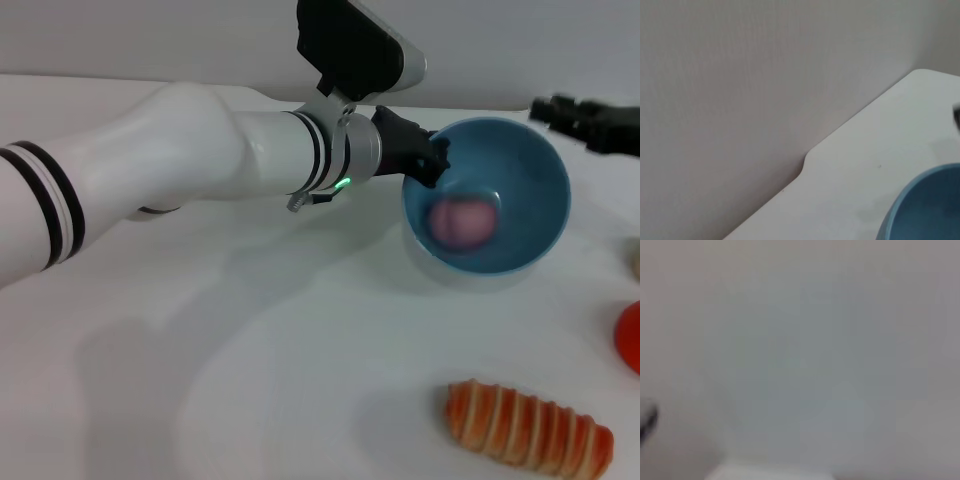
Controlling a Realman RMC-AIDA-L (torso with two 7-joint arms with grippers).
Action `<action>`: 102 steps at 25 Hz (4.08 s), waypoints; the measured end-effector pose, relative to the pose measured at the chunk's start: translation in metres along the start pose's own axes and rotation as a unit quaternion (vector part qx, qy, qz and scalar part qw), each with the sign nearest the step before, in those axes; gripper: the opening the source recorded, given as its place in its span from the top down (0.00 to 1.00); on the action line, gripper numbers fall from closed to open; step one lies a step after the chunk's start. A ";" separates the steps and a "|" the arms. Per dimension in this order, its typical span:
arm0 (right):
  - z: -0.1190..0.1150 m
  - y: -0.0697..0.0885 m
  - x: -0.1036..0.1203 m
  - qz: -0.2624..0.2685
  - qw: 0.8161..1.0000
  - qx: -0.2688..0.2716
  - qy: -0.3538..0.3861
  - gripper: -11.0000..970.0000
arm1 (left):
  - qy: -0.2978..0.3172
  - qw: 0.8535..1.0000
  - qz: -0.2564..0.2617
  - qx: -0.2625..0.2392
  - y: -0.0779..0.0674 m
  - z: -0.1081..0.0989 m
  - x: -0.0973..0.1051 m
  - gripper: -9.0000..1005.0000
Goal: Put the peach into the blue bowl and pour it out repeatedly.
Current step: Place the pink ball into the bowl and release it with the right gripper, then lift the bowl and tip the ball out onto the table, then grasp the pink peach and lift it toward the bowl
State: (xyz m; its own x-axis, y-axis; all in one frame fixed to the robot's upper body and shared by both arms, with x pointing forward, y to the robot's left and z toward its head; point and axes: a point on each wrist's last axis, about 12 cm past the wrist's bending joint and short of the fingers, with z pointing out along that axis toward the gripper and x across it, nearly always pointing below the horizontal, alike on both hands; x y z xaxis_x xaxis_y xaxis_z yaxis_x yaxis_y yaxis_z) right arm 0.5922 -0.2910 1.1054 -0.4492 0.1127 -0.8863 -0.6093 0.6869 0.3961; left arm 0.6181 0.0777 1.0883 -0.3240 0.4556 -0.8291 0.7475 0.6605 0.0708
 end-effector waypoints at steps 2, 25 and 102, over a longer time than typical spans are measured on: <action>-0.008 -0.001 -0.001 -0.010 0.999 0.002 -0.051 0.61 | 0.000 1.000 -0.001 -0.001 0.000 0.000 0.001 0.99; -0.142 -0.026 0.116 -0.107 0.942 0.281 -0.146 0.59 | -0.056 0.994 0.069 -0.057 0.006 0.001 -0.028 0.99; 0.018 0.019 0.095 0.151 0.947 0.004 0.284 0.71 | -0.080 0.990 -0.028 -0.116 0.027 -0.017 -0.003 0.99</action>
State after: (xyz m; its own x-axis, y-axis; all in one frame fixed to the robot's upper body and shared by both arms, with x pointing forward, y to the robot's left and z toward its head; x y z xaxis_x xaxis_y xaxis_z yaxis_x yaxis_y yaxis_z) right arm 0.5494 -0.2543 1.0241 -0.8826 -0.0985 -0.4596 -0.3931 0.6907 0.6070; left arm 0.6298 0.1042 1.1025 -0.2507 0.3268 -0.9112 0.5717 0.8096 0.1330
